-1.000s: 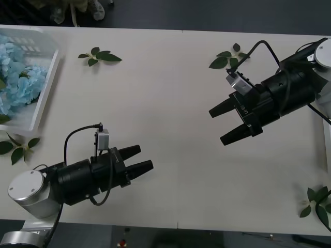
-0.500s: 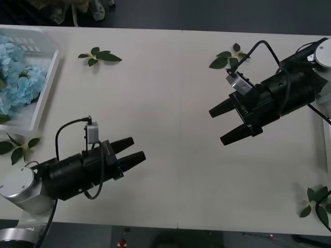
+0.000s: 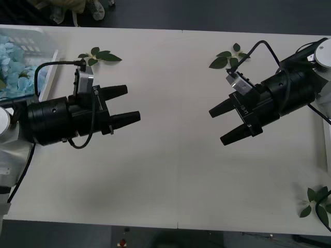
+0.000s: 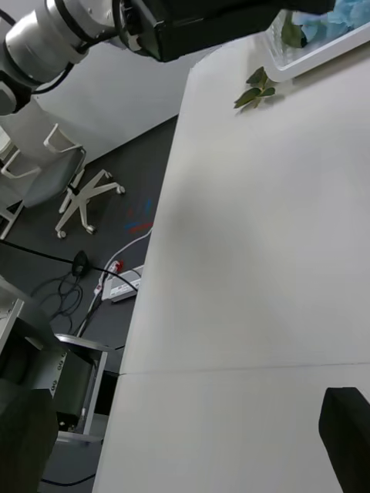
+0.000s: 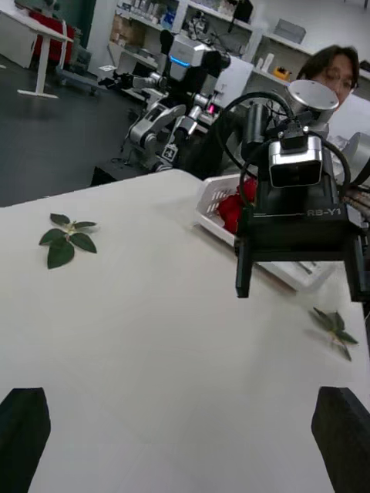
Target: Put the red flowers into the right box and the blue flowers into the left box
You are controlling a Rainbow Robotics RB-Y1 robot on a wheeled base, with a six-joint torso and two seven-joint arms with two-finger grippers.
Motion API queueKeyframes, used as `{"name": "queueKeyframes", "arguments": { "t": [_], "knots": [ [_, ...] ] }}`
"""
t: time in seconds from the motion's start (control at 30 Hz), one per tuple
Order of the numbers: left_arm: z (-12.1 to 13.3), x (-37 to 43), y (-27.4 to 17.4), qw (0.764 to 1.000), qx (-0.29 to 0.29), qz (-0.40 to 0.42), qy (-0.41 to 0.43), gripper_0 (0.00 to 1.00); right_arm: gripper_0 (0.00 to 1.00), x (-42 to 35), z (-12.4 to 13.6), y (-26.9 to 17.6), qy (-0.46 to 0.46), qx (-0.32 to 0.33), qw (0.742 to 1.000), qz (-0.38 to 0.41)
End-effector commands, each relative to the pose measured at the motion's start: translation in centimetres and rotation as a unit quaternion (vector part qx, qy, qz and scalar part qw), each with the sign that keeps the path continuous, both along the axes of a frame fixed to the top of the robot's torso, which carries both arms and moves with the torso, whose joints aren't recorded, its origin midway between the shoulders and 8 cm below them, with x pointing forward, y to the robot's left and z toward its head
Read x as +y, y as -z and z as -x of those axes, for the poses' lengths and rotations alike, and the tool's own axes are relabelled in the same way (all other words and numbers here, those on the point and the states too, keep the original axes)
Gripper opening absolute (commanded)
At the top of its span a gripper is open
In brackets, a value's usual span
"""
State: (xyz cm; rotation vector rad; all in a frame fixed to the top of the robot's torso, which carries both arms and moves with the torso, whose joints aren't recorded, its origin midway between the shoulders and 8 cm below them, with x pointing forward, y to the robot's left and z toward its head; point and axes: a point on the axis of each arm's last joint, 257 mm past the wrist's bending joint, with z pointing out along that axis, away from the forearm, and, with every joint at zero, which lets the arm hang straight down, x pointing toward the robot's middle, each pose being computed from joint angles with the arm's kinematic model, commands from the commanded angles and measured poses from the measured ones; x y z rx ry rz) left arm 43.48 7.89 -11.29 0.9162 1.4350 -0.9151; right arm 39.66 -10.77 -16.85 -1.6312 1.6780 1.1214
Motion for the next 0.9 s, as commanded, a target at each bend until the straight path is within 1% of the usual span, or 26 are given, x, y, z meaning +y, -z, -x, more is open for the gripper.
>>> {"name": "queueKeyframes", "arguments": {
  "t": [0.03, 0.2, 0.43, 0.9],
  "knots": [
    [0.5, -2.0, -2.0, 0.998, -0.050, -0.035, 0.035, 1.00, 1.00, -0.5, -0.1, -0.3, -0.003, -0.011, 1.000, 0.008],
    [0.2, -3.3, -3.0, 0.995, -0.070, -0.049, 0.048, 1.00, 1.00, -0.5, -0.1, -0.3, -0.003, -0.011, 1.000, 0.008],
    [0.8, -4.0, -3.1, 0.995, -0.064, -0.038, 0.059, 1.00, 1.00, -0.5, -0.1, -0.3, -0.003, -0.011, 1.000, 0.008],
    [0.8, -4.0, -3.1, 0.995, -0.064, -0.038, 0.059, 1.00, 1.00, -0.5, -0.1, -0.3, -0.003, -0.011, 1.000, 0.008]
  ]
}}
